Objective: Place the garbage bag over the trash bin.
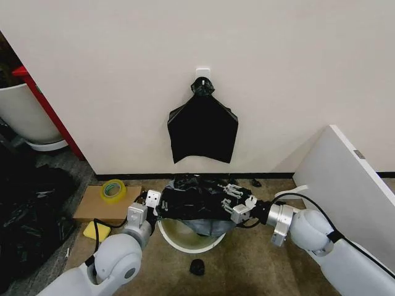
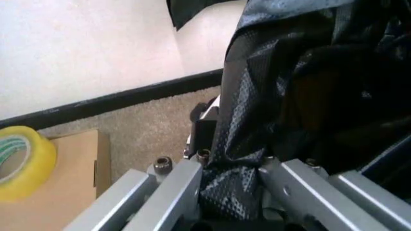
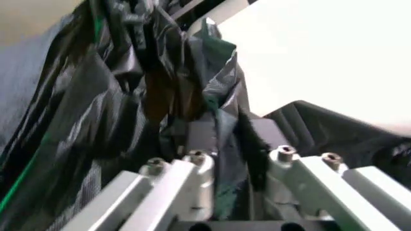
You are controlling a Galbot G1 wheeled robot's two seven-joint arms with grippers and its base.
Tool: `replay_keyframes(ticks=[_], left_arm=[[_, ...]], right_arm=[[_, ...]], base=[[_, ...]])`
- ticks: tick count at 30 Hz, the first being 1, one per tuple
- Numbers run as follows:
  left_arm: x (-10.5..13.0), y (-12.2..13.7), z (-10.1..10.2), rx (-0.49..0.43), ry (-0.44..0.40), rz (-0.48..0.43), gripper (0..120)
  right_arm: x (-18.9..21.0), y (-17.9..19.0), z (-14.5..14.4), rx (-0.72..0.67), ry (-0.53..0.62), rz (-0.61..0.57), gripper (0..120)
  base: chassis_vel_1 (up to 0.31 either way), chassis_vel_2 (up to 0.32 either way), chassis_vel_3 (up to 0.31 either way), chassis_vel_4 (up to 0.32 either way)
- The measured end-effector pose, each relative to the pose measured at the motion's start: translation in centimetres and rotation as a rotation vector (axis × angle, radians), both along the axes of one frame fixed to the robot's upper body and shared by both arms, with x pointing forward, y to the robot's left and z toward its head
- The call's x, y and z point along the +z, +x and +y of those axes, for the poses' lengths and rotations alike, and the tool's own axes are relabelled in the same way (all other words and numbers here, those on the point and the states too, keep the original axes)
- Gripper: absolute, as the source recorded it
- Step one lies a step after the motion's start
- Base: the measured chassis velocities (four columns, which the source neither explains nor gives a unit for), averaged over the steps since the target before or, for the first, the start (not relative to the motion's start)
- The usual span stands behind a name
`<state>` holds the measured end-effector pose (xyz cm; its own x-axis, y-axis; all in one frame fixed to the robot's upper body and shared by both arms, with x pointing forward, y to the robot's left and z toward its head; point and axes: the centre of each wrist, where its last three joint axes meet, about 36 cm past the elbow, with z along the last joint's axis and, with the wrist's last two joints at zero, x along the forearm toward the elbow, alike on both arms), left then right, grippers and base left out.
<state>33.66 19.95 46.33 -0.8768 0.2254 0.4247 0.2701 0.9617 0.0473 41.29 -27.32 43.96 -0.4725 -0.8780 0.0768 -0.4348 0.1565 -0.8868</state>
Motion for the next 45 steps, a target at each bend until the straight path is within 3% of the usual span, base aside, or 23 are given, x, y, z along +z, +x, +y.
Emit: replay_keyframes(ticks=[2,6,11,12,18,22,29,35,37,39,43,45], left_arm=[[-0.1,-0.2,-0.1,-0.007,0.010,-0.003,1],[-0.3,-0.7,-0.1,-0.028,0.023,-0.014,1],[-1.3,-1.3,0.4,-0.098,0.060,-0.121,1],[-1.3,-1.3,0.4,-0.098,0.060,-0.121,1],[-3.2,-0.7,2.5,-0.235,0.142,-0.333,1],[-3.5,-0.5,3.1,-0.284,0.154,-0.384,1],[-2.9,0.8,3.8,-0.285,0.100,-0.455,1],[-1.6,2.6,4.7,-0.223,0.014,-0.473,1],[-1.1,3.1,4.9,-0.202,-0.027,-0.470,1],[-0.7,3.5,4.7,-0.179,-0.085,-0.460,1],[-0.7,3.5,4.4,-0.172,-0.119,-0.436,1],[-0.6,3.5,4.2,-0.158,-0.148,-0.417,1]], right_arm=[[0.0,0.1,0.0,-0.001,0.062,0.072,1],[0.0,0.3,0.2,-0.028,0.162,0.197,0],[0.2,1.1,0.3,-0.127,0.374,0.442,0],[0.2,1.1,0.3,-0.127,0.374,0.442,0],[-0.6,2.1,-1.0,-0.312,0.477,0.574,0],[-1.0,2.1,-0.9,-0.391,0.527,0.610,0],[-2.6,2.6,-1.7,-0.463,0.527,0.620,0],[-6.0,3.6,-4.8,-0.438,0.505,0.596,0],[-7.8,3.9,-6.2,-0.408,0.487,0.569,0],[-9.6,4.1,-6.8,-0.362,0.447,0.467,0],[-11.0,4.1,-6.9,-0.346,0.401,0.387,10],[-11.8,3.6,-6.3,-0.410,0.431,0.350,21]], base=[[0.000,0.000,0.000,0.000],[0.000,0.000,0.000,0.000],[0.000,0.000,0.000,0.000],[0.000,0.000,0.000,0.000],[0.000,0.000,0.000,0.000],[0.000,0.000,0.000,0.000],[0.000,0.000,0.000,0.000],[0.000,0.000,0.000,0.000],[0.000,0.000,0.000,0.000],[0.000,0.000,0.000,0.000],[0.000,0.000,0.000,0.000],[0.000,0.000,0.000,0.000]])
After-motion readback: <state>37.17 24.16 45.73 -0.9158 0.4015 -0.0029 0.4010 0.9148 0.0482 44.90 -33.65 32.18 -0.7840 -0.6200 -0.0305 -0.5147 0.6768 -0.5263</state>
